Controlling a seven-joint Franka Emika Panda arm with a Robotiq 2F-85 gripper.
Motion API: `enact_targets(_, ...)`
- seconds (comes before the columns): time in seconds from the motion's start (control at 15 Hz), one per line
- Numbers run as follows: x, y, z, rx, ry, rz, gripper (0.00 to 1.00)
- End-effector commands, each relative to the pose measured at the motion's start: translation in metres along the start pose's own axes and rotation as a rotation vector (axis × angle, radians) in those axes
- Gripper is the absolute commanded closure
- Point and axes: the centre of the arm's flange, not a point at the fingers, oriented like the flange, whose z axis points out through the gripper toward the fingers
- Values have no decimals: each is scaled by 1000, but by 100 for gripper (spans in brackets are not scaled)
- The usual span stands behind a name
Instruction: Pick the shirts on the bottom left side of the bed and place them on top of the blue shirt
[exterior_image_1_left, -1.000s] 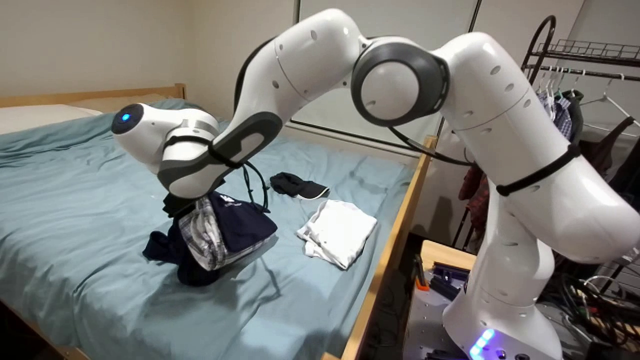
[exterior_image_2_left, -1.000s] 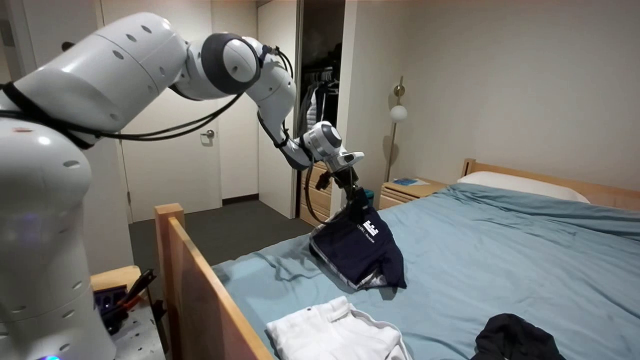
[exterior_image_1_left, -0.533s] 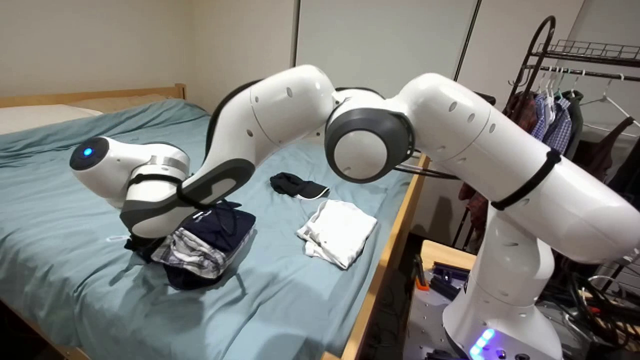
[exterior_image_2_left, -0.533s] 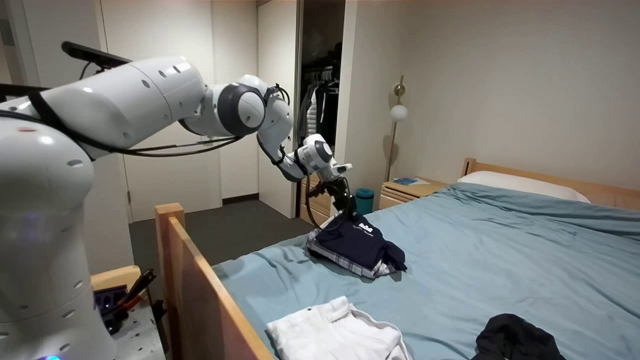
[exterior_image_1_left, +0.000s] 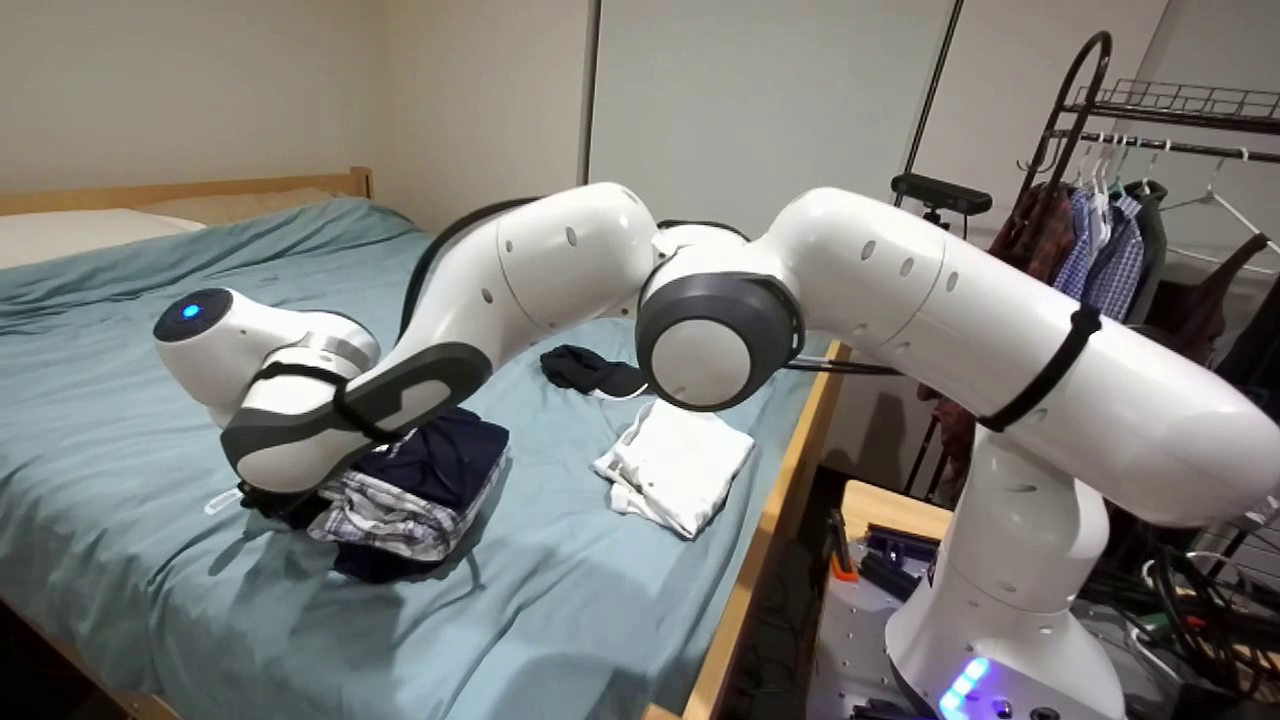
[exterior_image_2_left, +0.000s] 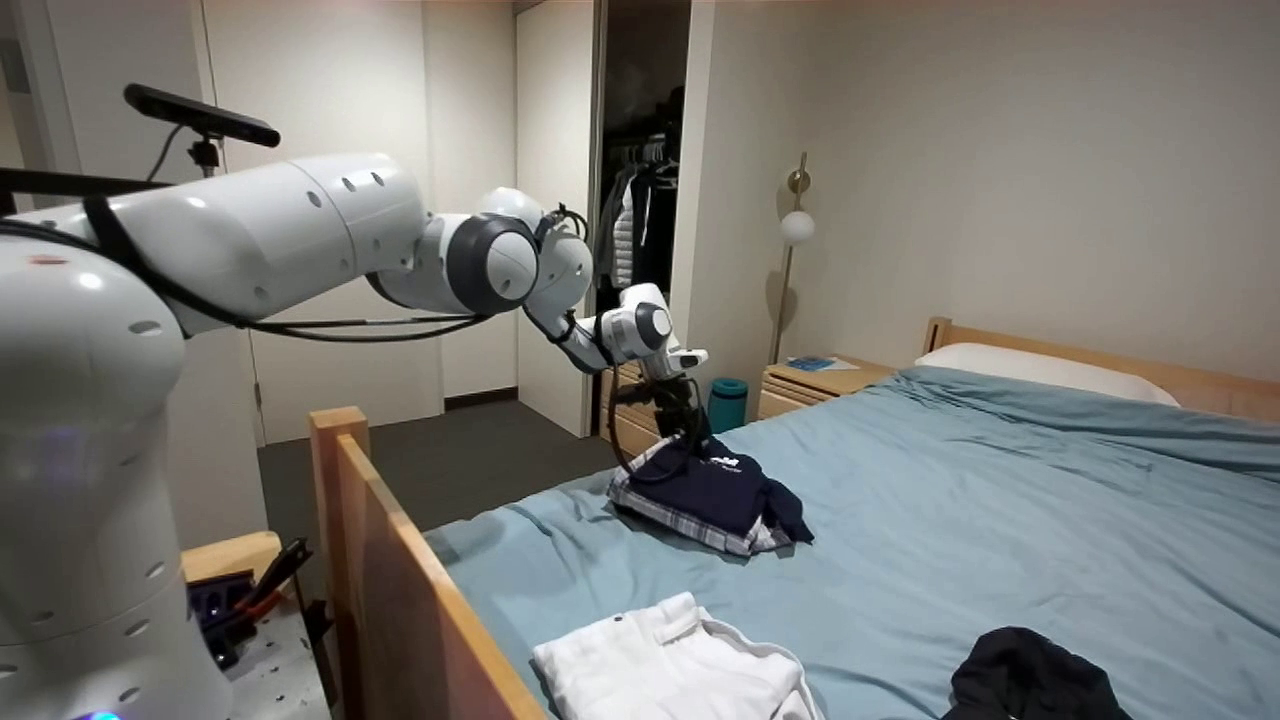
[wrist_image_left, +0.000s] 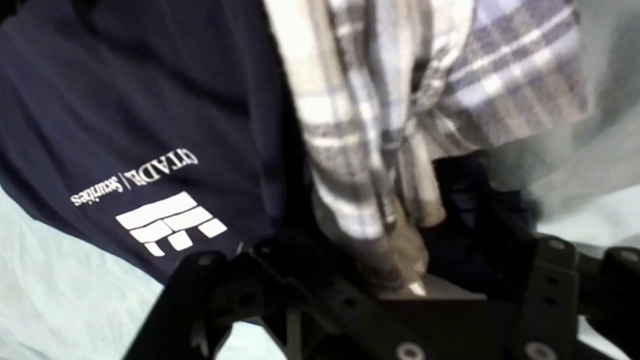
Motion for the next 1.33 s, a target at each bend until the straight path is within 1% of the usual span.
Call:
enact_targets(0.0,14,-15,-20,103,-13,-142,0)
enact_targets(0.13,12,-18,-36,117,-25,-222,0)
enact_targets(0.2,12,-21,-42,131,-28,-251,0)
enact_targets(0.27,12,-23,-45,128,-23,-273,0)
enact_targets(0.47,12,-24,-53,111,-36,-281,0)
enact_targets(0.53,12,17,-108,98,-90,-269,0)
enact_targets(0.6,11,22,-112,85,-126,-275,0)
enact_targets(0.67,7,34,-125,61,-180,-277,0)
enact_targets(0.8,0,64,-163,34,-248,-281,0)
enact_targets(1.0,-18,112,-212,39,-319,-309,0)
enact_targets(1.13,-38,139,-222,61,-364,-292,0)
enact_targets(1.27,-51,156,-218,101,-385,-265,0)
